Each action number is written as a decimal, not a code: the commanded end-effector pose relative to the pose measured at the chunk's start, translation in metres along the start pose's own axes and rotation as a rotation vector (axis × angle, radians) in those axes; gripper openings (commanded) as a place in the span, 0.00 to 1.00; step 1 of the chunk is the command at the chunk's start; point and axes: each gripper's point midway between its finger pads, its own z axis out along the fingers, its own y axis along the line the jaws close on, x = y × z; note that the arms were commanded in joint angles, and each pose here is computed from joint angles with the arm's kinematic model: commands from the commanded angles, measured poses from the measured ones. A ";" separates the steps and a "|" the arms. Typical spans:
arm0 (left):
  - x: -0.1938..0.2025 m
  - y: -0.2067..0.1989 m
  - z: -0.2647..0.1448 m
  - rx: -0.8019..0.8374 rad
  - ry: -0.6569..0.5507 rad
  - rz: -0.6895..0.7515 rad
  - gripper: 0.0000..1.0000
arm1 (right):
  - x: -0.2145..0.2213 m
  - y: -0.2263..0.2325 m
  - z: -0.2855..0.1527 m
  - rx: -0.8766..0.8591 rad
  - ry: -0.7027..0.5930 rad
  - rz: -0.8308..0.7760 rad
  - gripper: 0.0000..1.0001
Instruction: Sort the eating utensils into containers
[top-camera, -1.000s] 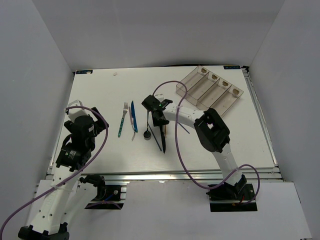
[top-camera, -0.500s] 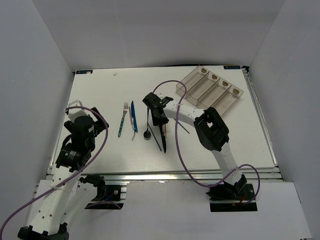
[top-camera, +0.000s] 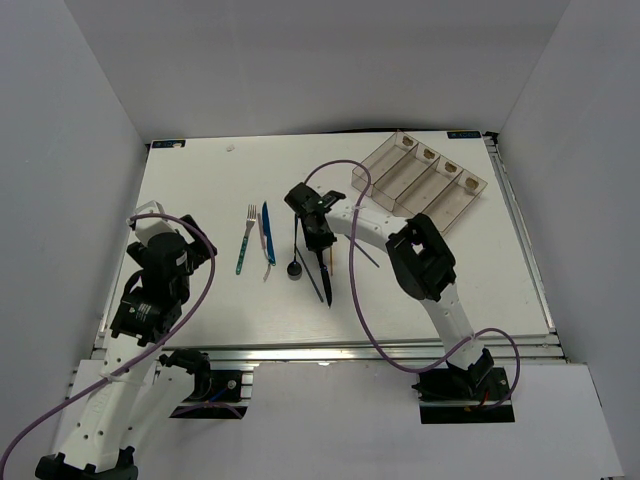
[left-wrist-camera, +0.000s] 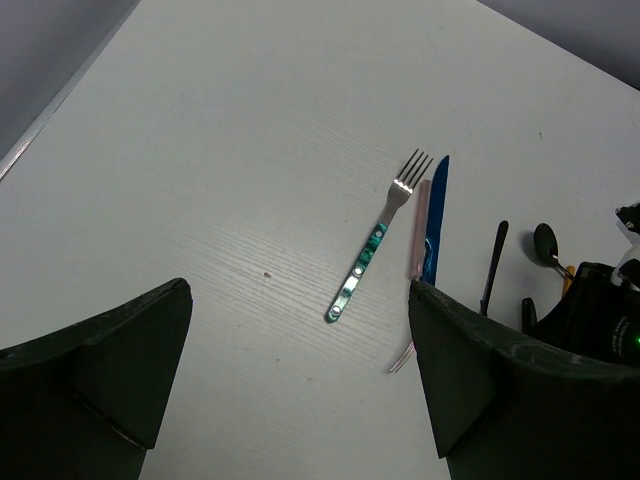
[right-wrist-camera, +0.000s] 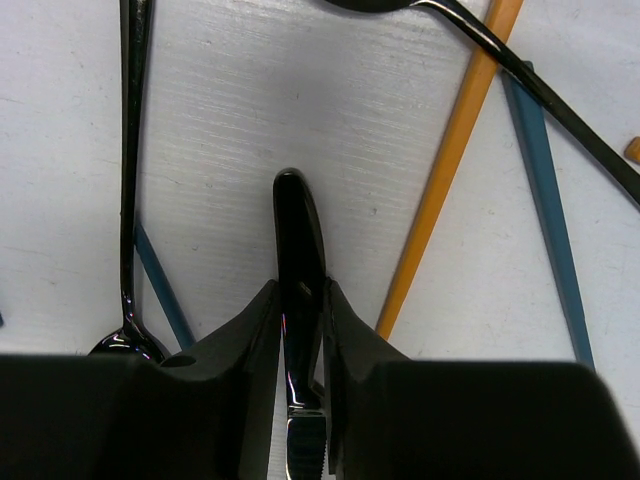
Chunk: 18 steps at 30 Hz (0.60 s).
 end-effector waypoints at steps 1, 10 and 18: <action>0.000 0.003 0.000 -0.013 -0.009 -0.001 0.98 | 0.105 -0.032 0.051 0.101 0.349 -0.095 0.03; 0.000 -0.010 -0.002 0.059 0.005 0.009 0.98 | 0.050 -0.014 0.008 0.004 0.150 -0.051 0.00; 0.005 -0.048 -0.005 0.237 0.067 -0.026 0.98 | 0.007 -0.005 -0.031 -0.059 -0.008 -0.016 0.00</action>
